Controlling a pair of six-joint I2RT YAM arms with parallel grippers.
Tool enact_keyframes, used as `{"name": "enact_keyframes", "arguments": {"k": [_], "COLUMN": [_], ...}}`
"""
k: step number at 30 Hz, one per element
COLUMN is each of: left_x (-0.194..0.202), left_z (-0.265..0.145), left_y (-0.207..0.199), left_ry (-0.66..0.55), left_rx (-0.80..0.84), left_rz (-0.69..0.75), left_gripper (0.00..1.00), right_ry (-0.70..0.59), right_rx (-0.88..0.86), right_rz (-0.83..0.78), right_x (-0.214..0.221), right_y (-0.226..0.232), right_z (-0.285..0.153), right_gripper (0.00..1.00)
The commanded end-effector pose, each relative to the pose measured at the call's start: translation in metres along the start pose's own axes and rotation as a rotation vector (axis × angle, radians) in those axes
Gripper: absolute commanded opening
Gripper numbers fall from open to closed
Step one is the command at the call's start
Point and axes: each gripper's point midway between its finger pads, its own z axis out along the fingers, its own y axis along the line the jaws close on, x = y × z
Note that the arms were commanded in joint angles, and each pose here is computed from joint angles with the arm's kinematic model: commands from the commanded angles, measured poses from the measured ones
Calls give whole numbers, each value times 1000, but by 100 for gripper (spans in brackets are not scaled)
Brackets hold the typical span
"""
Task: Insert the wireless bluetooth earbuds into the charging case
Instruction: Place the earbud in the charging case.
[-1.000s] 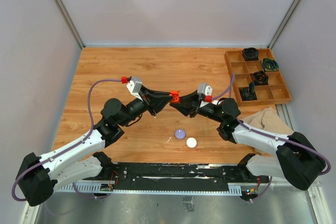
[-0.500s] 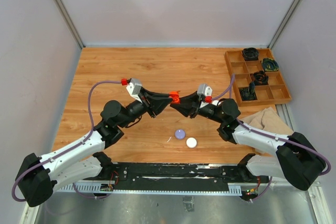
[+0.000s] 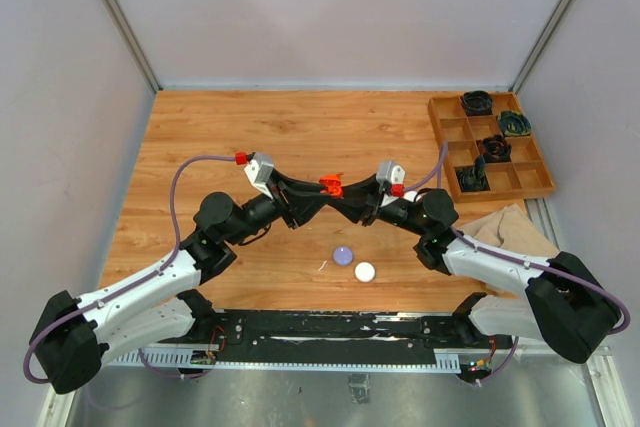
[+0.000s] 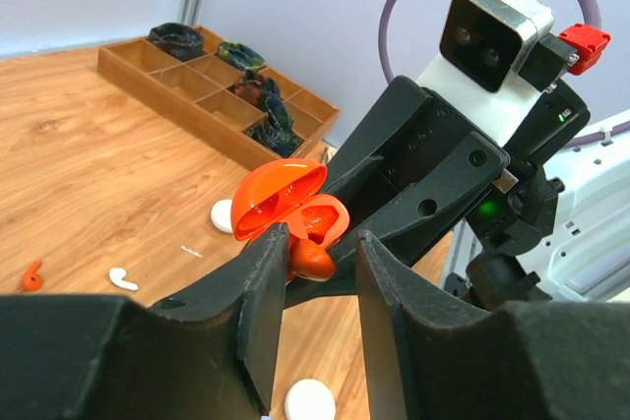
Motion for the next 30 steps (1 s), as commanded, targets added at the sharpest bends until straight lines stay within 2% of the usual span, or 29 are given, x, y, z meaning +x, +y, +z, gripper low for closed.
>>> {"name": "enact_keyframes", "arguments": {"k": [1, 8, 21, 30], "left_x": [7, 2, -1, -4], "left_z": [-2, -7, -15, -15], "left_y": [1, 17, 37, 24], "left_ry": [21, 22, 30, 58], "left_rx": [-22, -131, -263, -198], "left_rz": [-24, -24, -7, 25], "left_gripper": [41, 48, 48, 50], "right_ry": [-87, -88, -86, -67], "right_rx": [-17, -8, -13, -15], "right_rz": [-64, -72, -68, -37], "right_x": [-25, -25, -25, -20], "right_y": [7, 5, 7, 6], "right_z": [1, 0, -2, -2], "right_gripper": [1, 1, 1, 1]}}
